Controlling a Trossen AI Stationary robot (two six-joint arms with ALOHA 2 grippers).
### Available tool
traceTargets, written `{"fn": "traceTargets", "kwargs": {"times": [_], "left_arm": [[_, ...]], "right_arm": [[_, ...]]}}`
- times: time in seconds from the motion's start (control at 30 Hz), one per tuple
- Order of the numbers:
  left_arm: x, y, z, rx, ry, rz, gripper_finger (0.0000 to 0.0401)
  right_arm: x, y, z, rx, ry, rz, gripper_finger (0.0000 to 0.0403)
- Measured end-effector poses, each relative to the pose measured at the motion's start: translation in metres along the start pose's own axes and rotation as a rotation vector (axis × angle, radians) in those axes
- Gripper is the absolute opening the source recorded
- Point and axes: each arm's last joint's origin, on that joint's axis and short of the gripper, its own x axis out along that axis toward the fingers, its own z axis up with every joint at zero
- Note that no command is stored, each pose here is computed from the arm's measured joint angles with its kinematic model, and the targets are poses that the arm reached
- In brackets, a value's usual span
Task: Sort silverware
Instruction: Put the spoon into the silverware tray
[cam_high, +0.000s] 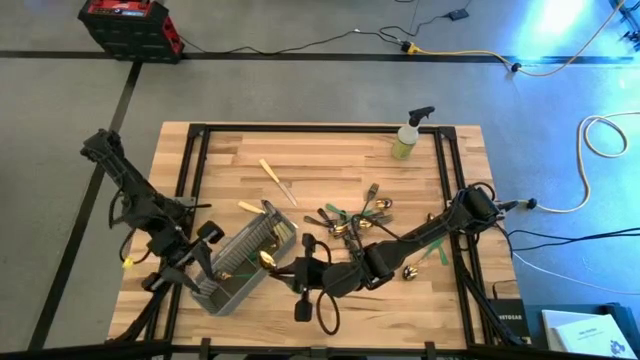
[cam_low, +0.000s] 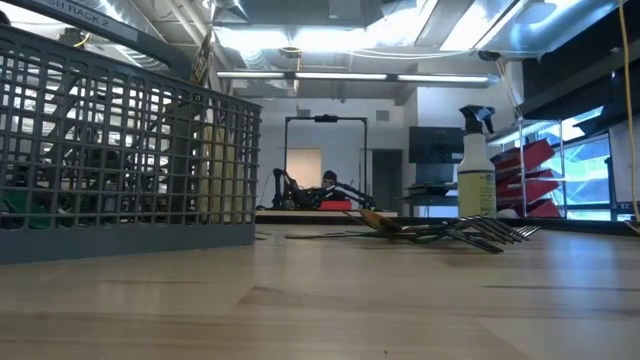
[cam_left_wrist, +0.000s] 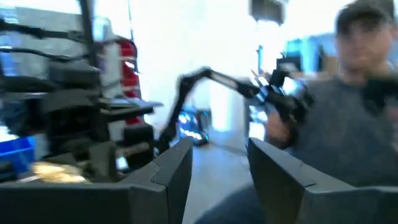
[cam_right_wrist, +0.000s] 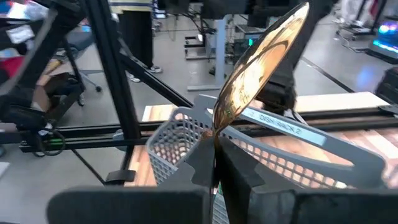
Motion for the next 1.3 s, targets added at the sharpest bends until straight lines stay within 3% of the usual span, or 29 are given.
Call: {"fn": "traceTargets", "kwargs": {"times": [0.07,0.2,0.33,0.5,0.77,0.93,1.07,1.3], "left_arm": [[0.004,0.001,-0.003,-0.022,0.003,0.051,0.014],[0.013,0.004,-0.014,0.046,0.068,0.164,0.014],[0.02,0.003,-0.023,0.077,0.112,0.176,0.014],[0.028,0.008,-0.034,0.239,0.174,0.2,0.014],[0.041,0.017,-0.045,0.288,0.185,0.243,0.0143],[0.045,0.02,-0.045,0.402,0.163,0.268,0.0163],[0.046,0.017,-0.038,0.637,0.131,0.276,0.0194],[0.049,0.006,-0.041,1.311,0.206,0.183,0.0243]], "right_arm": [[0.0,0.001,0.002,-0.012,-0.015,0.03,0.0],[0.0,0.004,0.005,-0.039,-0.039,0.106,0.0],[-0.005,0.015,0.005,-0.09,-0.051,0.237,0.0],[-0.009,0.024,0.009,-0.115,-0.088,0.396,0.0],[-0.008,0.022,0.008,-0.116,-0.081,0.39,0.0],[-0.008,0.022,0.008,-0.117,-0.079,0.392,0.0],[-0.008,0.023,0.007,-0.106,-0.065,0.407,0.0],[-0.009,0.026,0.007,-0.055,-0.048,0.519,0.0]]}}
